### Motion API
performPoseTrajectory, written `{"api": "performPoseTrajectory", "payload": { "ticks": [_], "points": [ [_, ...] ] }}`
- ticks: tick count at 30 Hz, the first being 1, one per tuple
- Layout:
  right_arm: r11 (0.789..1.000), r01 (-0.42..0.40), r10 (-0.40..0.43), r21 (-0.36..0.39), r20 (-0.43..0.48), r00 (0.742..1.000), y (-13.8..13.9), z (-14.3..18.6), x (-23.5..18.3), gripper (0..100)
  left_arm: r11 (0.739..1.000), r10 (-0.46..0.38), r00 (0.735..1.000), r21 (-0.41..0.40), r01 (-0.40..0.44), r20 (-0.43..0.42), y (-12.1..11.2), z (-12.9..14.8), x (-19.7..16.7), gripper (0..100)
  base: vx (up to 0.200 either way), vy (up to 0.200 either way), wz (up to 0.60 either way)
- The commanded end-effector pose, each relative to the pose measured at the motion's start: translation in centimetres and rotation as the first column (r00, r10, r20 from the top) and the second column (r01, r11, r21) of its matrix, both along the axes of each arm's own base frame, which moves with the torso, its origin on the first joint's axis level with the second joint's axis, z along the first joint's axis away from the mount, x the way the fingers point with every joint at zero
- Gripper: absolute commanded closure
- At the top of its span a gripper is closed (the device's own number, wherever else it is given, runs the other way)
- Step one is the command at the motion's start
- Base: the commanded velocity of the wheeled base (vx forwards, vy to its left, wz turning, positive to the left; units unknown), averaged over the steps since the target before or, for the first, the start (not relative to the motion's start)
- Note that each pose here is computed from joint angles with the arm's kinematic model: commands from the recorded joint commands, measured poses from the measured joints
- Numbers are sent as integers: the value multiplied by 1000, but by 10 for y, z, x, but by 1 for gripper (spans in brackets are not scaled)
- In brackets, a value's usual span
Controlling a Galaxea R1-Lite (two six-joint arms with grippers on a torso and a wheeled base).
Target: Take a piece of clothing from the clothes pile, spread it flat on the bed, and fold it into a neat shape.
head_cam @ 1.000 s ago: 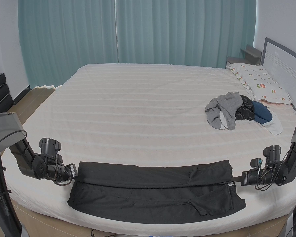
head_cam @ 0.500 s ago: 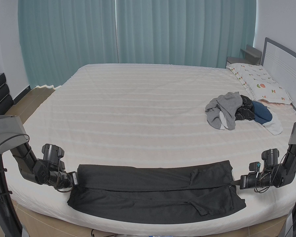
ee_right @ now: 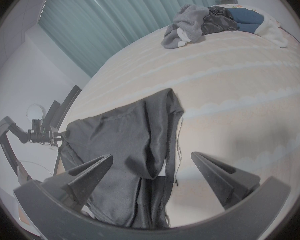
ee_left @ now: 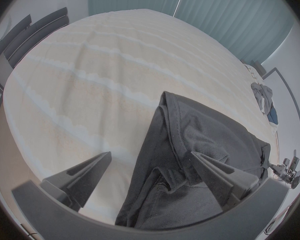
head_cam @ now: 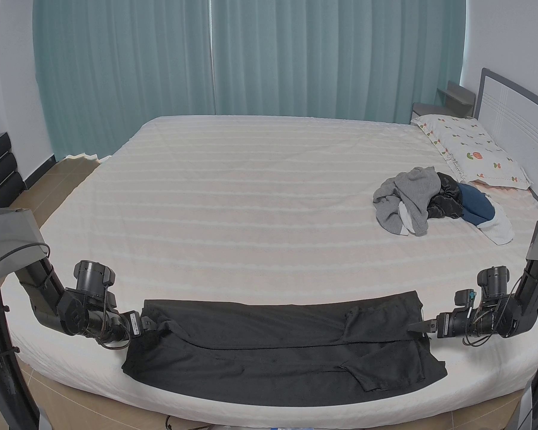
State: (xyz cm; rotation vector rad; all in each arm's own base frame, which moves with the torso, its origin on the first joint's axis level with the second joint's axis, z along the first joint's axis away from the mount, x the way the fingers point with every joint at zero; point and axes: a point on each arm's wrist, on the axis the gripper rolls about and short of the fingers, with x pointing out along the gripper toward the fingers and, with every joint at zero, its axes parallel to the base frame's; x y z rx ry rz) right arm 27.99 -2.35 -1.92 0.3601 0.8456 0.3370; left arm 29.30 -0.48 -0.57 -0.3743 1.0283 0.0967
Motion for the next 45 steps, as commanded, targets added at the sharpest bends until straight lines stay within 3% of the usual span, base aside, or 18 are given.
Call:
{"api": "performPoseTrajectory", "payload": {
  "ticks": [1,6,13,18,22,28,29,37,45],
  "points": [
    [997,57,-60,43,58,997,-4,21,9,0,999,39,997,-21,-38,61,7,19,0,0,0,0,0],
    [982,133,-144,134,74,987,-4,36,25,0,995,81,992,-64,-75,96,15,28,3,0,0,0,0],
    [948,202,-203,247,-22,979,8,34,31,0,981,79,995,-180,-68,59,2,26,0,0,0,0,0],
    [882,292,-273,369,-103,956,18,36,31,0,940,159,987,-305,-155,-11,-26,24,-2,0,0,0,0],
    [837,340,-309,429,-142,940,19,29,29,0,935,164,986,-315,-163,-24,-31,22,-2,0,0,0,0],
    [829,332,-314,450,-118,942,21,20,25,0,936,172,984,-303,-178,-45,-32,7,1,0,0,0,0],
    [830,331,-311,450,-119,943,22,19,24,0,937,174,984,-300,-178,-42,-32,6,2,100,0,0,0],
    [824,332,-303,460,-138,943,27,21,20,0,936,251,968,-251,-245,-12,-28,9,2,100,0,0,0],
    [824,328,-302,461,-132,944,27,20,15,0,941,248,967,-255,-224,65,-27,36,-13,100,0,0,0]
  ]
}}
